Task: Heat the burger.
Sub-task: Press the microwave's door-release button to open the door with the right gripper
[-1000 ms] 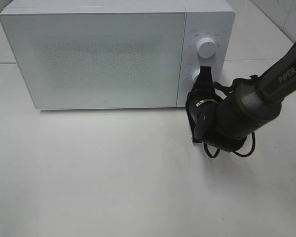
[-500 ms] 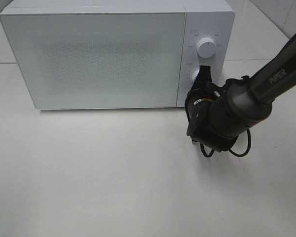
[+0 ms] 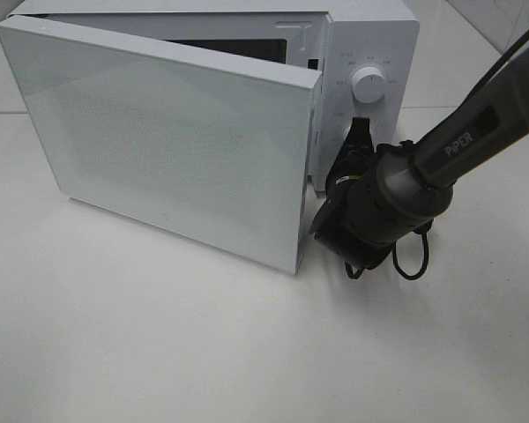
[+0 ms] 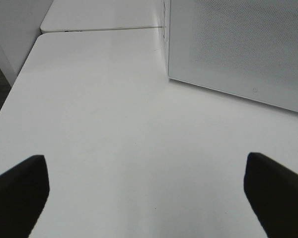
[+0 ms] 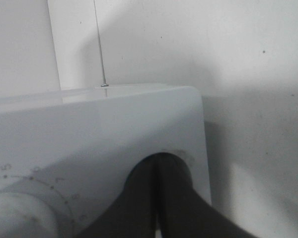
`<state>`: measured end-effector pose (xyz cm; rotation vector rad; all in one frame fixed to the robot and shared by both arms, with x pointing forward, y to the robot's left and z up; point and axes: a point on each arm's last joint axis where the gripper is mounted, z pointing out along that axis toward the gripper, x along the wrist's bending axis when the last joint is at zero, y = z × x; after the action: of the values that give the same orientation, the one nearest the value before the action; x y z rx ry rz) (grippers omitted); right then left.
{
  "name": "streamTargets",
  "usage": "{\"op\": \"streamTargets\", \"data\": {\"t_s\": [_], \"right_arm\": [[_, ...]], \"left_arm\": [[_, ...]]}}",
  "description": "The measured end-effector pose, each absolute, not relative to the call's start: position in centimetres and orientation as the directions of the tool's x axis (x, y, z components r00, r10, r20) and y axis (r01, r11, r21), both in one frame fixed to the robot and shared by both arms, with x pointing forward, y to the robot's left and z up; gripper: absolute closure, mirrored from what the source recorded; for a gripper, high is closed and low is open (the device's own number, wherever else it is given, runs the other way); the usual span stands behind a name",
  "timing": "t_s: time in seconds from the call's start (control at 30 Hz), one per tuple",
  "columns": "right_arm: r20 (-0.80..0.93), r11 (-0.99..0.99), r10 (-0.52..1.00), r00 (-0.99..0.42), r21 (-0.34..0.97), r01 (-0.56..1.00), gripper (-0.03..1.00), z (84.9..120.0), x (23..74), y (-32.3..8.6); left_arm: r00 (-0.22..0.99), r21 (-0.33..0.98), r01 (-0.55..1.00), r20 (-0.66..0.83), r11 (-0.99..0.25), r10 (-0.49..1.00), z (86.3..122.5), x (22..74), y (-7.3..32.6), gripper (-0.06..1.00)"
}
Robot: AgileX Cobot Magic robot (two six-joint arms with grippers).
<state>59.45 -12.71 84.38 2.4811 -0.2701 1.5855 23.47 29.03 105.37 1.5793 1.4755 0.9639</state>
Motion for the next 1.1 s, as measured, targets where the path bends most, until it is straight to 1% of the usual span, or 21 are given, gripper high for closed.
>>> {"op": "streamTargets", "data": {"t_s": [0.7, 1.03, 1.1], "right_arm": [[0.897, -0.968, -0.056, 0.438, 0.059, -0.245, 0.95, 84.29, 59.50, -12.48], [0.885, -0.982, -0.018, 0.465, 0.070, -0.173, 0.95, 84.69, 59.27, -12.72], [0.879, -0.987, 0.001, 0.476, 0.076, -0.139, 0.95, 84.95, 59.21, -12.98]], "left_arm": [[0.049, 0.902, 0.428, 0.030, -0.048, 0.998, 105.37, 23.47, 29.03, -0.05], [0.049, 0.902, 0.428, 0.030, -0.048, 0.998, 105.37, 23.47, 29.03, -0.05], [0.049, 0.902, 0.428, 0.030, -0.048, 0.998, 105.37, 23.47, 29.03, -0.05]]}}
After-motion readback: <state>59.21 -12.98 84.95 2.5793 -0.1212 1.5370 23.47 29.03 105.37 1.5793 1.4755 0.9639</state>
